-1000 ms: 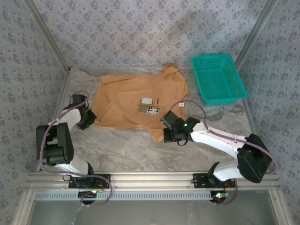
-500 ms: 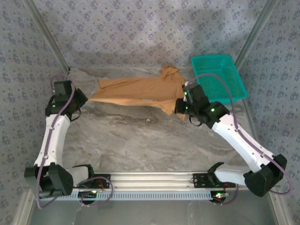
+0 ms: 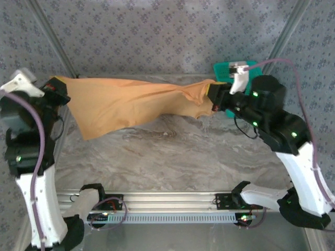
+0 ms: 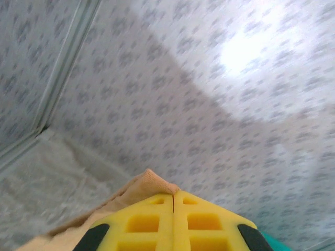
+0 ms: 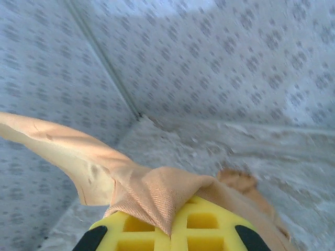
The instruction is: Fold the inside-out t-shirt
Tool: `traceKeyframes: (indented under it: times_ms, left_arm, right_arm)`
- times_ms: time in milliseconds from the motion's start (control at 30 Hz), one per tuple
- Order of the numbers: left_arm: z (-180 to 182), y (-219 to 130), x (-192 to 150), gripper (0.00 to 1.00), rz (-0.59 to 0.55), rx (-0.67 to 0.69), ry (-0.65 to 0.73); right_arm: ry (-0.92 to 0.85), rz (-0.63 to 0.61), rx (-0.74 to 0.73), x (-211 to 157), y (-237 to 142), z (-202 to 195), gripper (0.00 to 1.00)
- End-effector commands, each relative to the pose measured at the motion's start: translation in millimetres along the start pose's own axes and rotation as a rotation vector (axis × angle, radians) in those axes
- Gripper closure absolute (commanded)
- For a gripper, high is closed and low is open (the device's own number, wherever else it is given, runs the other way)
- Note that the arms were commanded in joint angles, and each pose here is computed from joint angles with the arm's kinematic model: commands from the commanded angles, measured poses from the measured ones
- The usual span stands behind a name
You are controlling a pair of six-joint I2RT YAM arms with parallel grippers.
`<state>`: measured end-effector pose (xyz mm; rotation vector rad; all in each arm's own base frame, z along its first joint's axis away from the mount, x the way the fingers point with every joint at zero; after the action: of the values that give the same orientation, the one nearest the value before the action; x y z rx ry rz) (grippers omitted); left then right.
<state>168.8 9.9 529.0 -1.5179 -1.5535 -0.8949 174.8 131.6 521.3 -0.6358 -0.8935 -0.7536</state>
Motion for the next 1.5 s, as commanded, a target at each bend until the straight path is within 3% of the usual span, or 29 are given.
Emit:
traceKeyframes:
  times_ms: [0,133,267,467,667,867,933,1000,1033,1067,1167,1300,1467]
  left_arm:
    - [-11,-14,11,1.0,-0.014,-0.055,0.011]
    - [-20,-22,28,1.0,-0.062,-0.076,0.024]
    - [-18,-3,25,1.0,-0.032,-0.058,0.032]
    - [8,81,-18,1.0,0.124,0.015,0.035]
    - [65,200,-129,1.0,0.409,0.129,0.01]
    - [126,305,-256,1.0,0.69,0.264,0.016]
    - [140,329,-285,0.98,0.749,0.293,0.026]
    - [152,346,-303,0.61,0.783,0.335,0.039]
    - [158,351,-308,0.44,0.799,0.361,0.052]
    - [161,353,-310,0.33,0.805,0.389,0.069]
    - [158,346,-302,0.18,0.784,0.438,0.119]
    - [136,312,-292,0.16,0.771,0.43,0.163]
    - [89,260,-330,0.16,0.817,0.138,0.008]
  right_arm:
    - [-0.035,-0.084,0.086,20,-38,16,1.0]
    - [-0.058,-0.152,0.076,36,-53,20,1.0]
    - [-0.101,-0.145,-0.014,38,-34,13,1.0]
    - [-0.167,-0.094,-0.232,39,37,-23,1.0]
    - [-0.073,0.115,-0.349,7,156,-109,1.0]
    - [0.114,0.392,-0.433,-77,298,-213,0.99]
    - [0.16,0.477,-0.463,-101,336,-240,0.88]
    - [0.211,0.537,-0.515,-122,368,-269,0.49]
    - [0.24,0.55,-0.534,-126,377,-279,0.35]
    - [0.269,0.548,-0.545,-128,382,-286,0.26]
    - [0.338,0.527,-0.562,-125,381,-292,0.2]
    - [0.348,0.516,-0.588,-129,360,-279,0.2]
    - [0.337,0.557,-0.551,-164,340,-265,0.3]
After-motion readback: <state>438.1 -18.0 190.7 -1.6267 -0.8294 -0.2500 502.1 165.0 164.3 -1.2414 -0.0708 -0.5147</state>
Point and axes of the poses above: each hand's point on the last joint's axis, 136 mm out from that joint toward the fingers, its own y axis out along the fingers, its own z axis along the line the jaws close on, x = y × z, the point moved 7 cm from there along -y, back along the fingers, and after that the axes turned 9 degrees about y, right-handed, at the moved point
